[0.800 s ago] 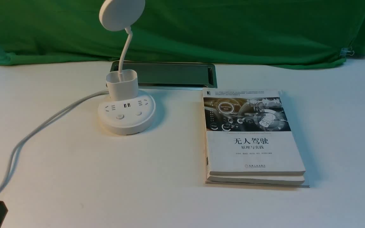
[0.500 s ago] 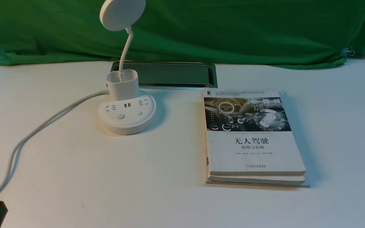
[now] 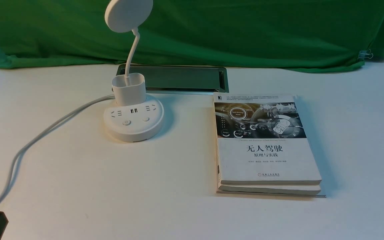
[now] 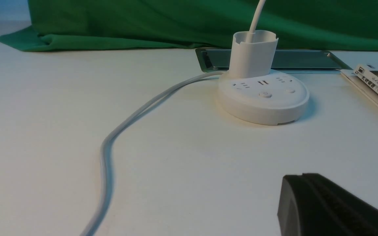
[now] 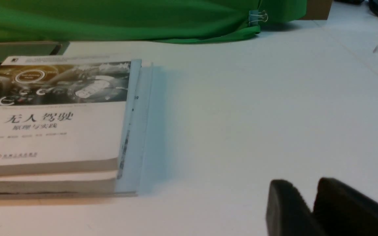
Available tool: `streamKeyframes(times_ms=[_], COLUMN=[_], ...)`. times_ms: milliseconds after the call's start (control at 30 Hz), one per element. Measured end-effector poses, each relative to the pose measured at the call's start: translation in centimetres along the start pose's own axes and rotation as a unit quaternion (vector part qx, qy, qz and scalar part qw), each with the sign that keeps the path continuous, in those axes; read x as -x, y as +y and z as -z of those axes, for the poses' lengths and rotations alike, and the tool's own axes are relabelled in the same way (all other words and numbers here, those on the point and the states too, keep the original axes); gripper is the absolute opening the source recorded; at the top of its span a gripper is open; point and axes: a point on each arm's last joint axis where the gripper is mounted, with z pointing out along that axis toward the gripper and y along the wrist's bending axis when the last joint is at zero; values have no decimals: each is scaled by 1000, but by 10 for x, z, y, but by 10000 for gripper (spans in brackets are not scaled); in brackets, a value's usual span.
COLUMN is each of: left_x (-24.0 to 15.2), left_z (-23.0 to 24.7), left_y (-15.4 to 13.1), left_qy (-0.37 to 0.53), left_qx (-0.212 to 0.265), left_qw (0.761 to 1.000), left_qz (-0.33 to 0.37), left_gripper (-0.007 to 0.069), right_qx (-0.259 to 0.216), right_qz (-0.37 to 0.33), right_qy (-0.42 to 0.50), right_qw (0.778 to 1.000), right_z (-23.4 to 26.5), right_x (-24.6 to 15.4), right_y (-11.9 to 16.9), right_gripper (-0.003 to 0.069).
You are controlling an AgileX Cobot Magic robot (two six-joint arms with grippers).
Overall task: Turn on the desk lamp on the white desktop with your hand.
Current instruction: 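Press the power button on the lamp base to turn the lamp on with the left gripper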
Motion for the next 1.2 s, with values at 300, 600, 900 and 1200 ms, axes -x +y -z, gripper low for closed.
streamKeyframes(times_ms=[300,600,900,1200], left_x=[0,20,71,146], left_z=[0,2,34,76], left_y=[0,0,-1,-9], left_qy=[0,-111,-434,-474], left_qx=[0,2,-3,-50], left_qw=[1000,994,901,878], left_qz=[-1,-15,-13,43], left_gripper=[1,1,1,1], right_qx=[0,0,0,0], right_qz=[-1,-2,-6,-6], right_qy=[0,0,1,1], right_qw=[1000,1000,1000,1000], right_z=[0,0,0,0], right_x=[0,0,0,0], right_y=[0,0,0,0], right_gripper=[221,235,237,237])
